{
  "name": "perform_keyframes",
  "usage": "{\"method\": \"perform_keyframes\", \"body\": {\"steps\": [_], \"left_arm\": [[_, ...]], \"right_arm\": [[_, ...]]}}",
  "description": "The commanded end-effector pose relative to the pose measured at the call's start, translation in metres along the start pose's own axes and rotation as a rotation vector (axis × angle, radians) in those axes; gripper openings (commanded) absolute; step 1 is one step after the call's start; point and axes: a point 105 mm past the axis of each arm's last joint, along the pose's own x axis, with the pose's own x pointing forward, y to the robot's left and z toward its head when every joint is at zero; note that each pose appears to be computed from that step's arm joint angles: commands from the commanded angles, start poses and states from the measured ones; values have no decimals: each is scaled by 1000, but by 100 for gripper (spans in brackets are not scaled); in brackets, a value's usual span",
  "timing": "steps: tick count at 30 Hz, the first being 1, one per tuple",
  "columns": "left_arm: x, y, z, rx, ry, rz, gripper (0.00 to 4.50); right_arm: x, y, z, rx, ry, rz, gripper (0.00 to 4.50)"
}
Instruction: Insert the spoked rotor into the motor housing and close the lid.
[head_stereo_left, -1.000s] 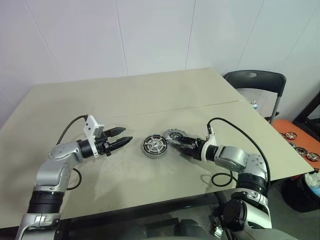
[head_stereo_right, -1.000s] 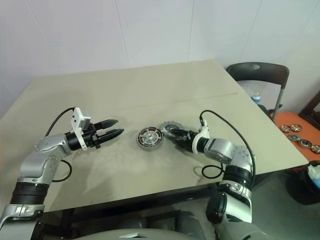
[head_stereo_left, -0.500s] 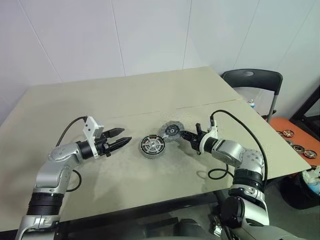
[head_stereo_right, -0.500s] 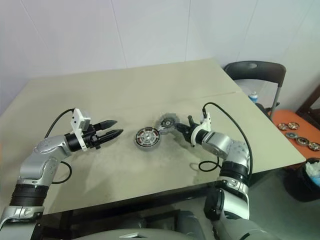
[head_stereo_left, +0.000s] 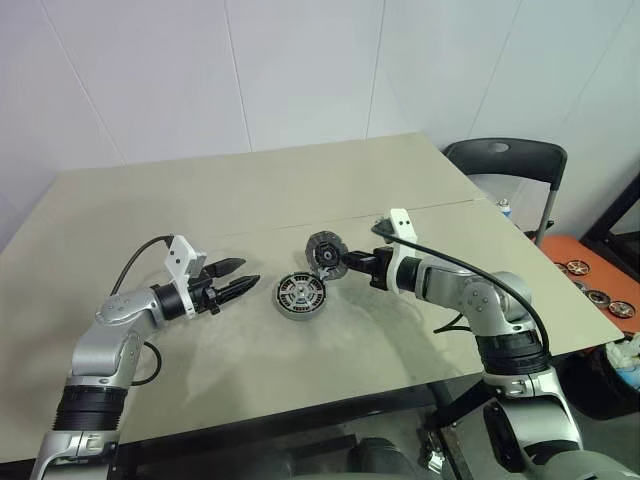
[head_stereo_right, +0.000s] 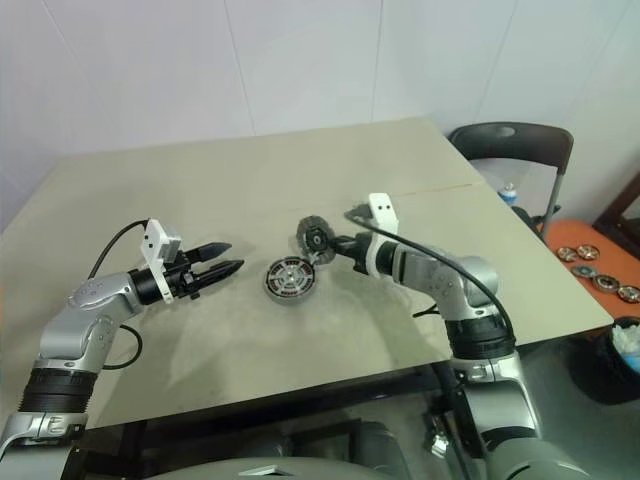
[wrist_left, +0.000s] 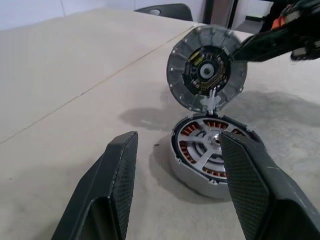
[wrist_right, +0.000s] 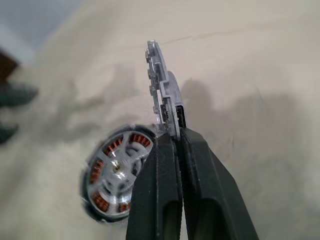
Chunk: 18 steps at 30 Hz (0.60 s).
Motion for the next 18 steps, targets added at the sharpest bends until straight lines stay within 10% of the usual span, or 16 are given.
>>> {"method": "perform_keyframes", "body": {"steps": [1,10,18], "left_arm": [[-4,6,12,44,-26,24,275],[-6,8,7,43,-10,50,275],[-7,12,2,44,7,72,275]], "right_arm": [[-1,19,9,-259,-7,54,5],[-16,61,10,-373,-32,314,5],[-23,56,16,-154,-57,393,176]]}}
